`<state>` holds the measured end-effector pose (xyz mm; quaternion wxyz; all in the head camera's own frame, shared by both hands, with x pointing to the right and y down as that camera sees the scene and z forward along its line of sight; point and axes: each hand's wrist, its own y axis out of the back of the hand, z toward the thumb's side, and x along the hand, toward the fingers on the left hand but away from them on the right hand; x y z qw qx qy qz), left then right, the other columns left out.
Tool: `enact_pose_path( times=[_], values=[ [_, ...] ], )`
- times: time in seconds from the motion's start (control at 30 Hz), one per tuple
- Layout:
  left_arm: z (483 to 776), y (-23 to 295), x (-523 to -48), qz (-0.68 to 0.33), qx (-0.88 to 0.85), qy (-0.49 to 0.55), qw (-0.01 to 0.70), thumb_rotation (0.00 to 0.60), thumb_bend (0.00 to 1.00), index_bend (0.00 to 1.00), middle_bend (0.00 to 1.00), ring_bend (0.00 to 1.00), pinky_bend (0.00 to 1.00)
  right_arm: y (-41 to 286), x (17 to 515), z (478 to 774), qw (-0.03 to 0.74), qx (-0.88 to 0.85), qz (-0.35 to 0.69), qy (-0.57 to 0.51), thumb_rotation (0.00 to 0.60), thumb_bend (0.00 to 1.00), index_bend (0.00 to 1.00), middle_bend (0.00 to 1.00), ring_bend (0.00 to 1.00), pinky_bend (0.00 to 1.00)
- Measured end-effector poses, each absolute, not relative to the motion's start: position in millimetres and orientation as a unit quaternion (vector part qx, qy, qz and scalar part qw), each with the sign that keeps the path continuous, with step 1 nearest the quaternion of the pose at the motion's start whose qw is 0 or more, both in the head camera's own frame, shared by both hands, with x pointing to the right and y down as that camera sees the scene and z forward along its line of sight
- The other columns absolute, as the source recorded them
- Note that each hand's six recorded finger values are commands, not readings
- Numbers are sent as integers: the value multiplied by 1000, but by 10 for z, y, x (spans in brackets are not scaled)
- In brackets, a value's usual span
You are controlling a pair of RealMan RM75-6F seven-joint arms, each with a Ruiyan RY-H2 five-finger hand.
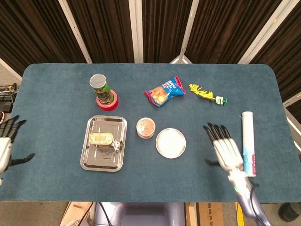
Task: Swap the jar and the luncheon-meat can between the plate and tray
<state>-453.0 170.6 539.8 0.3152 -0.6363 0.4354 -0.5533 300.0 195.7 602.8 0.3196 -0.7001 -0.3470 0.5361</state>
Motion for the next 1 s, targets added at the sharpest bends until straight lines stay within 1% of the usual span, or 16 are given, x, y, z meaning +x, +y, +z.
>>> enact_pose_path(
  times=[0.07, 0.13, 0.2, 0.3, 0.47, 0.7, 0.77, 0.83, 0.93, 1.0],
  values=[
    [5480, 1622, -4390, -549, -659, 415, 303, 600, 73, 104, 0, 0, 29, 2164, 3191, 6039, 303, -696, 546, -355, 600, 0, 0, 0, 0, 0],
    [5578, 1552, -4246, -547, -682, 392, 288, 600, 67, 104, 0, 0, 29, 2303, 3356, 6061, 297, -685, 560, -359, 600, 0, 0, 0, 0, 0],
    [5667, 1491, -4112, -545, -699, 372, 277, 600, 54, 103, 0, 0, 29, 2372, 3435, 6076, 295, -678, 570, -359, 600, 0, 0, 0, 0, 0],
    [5832, 1413, -3876, -540, -723, 348, 256, 600, 37, 103, 0, 0, 29, 2368, 3463, 6073, 299, -670, 573, -366, 600, 0, 0, 0, 0, 0],
    [6085, 1446, -3568, -526, -749, 334, 226, 600, 37, 103, 0, 0, 29, 2345, 3522, 6055, 299, -661, 575, -378, 600, 0, 0, 0, 0, 0],
    [6411, 1468, -3262, -516, -765, 321, 214, 600, 39, 103, 0, 0, 29, 2348, 3537, 6018, 297, -659, 572, -387, 600, 0, 0, 0, 0, 0],
    [6511, 1472, -3169, -512, -770, 315, 212, 600, 67, 106, 2, 0, 31, 2346, 3541, 6001, 297, -658, 571, -391, 600, 0, 0, 0, 0, 0],
    [6594, 1470, -3085, -509, -774, 310, 215, 600, 131, 119, 25, 0, 47, 2348, 3538, 5983, 296, -659, 568, -394, 600, 0, 0, 0, 0, 0],
    [6687, 1470, -2965, -502, -779, 302, 225, 600, 253, 157, 86, 22, 105, 2346, 3539, 5952, 298, -659, 565, -398, 600, 0, 0, 0, 0, 0],
    [6735, 1472, -2899, -500, -780, 295, 234, 600, 335, 192, 141, 70, 145, 2340, 3550, 5941, 297, -658, 564, -401, 600, 0, 0, 0, 0, 0]
  ],
)
